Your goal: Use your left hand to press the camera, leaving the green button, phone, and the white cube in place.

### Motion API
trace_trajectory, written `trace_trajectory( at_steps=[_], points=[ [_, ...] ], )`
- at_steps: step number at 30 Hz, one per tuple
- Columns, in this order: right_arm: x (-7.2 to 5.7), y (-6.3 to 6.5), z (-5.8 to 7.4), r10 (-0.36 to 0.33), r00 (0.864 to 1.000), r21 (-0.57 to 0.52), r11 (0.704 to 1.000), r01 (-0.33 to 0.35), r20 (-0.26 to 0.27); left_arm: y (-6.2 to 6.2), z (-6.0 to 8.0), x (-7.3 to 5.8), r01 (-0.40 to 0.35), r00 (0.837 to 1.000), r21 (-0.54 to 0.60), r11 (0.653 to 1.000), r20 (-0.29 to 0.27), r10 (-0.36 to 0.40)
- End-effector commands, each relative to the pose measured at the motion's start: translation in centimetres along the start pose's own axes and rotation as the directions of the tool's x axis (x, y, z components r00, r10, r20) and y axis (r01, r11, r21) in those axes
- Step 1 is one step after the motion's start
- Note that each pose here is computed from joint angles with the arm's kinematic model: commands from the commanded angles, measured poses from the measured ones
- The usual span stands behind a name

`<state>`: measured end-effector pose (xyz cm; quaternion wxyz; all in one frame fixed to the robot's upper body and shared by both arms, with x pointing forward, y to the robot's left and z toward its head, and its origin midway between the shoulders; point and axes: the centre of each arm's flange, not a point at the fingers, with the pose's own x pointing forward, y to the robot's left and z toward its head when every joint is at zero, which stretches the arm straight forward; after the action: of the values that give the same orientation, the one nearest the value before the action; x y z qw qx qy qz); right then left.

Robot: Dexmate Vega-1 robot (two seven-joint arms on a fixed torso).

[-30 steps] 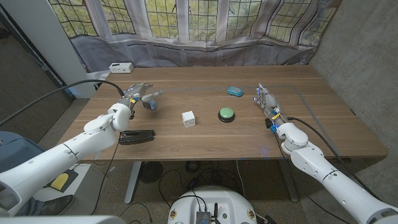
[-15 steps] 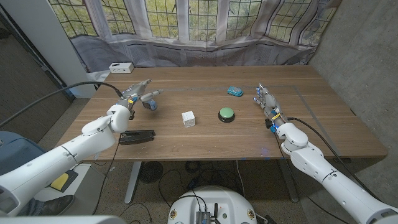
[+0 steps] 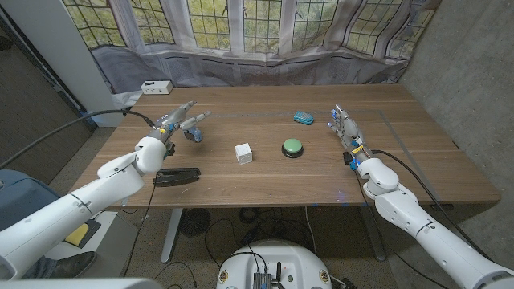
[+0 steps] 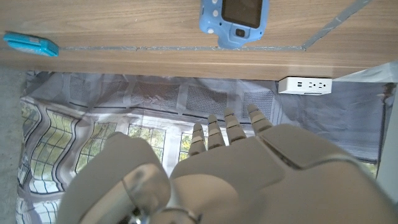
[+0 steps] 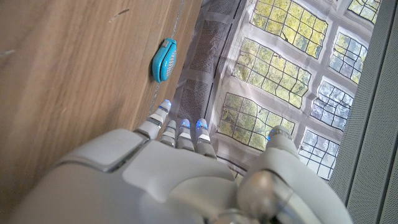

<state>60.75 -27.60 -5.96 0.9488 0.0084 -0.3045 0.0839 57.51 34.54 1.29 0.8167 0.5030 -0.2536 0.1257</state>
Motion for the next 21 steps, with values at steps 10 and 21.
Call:
trace_trajectory(
  at_steps=[10, 21],
  points=[
    [-0.1, -0.1, 1.2, 0.021, 0.998, -0.02, 1.0, -0.02, 0.066, -0.1, 1.1, -0.7, 0.02, 0.998, -0.283, 0.959, 0.065, -0.001],
    [-0.3, -0.3, 1.8, 0.027, 0.995, -0.013, 1.0, -0.026, 0.094, -1.9, 1.7, 0.0, 0.069, 0.992, -0.493, 0.867, 0.123, -0.009]
  ],
)
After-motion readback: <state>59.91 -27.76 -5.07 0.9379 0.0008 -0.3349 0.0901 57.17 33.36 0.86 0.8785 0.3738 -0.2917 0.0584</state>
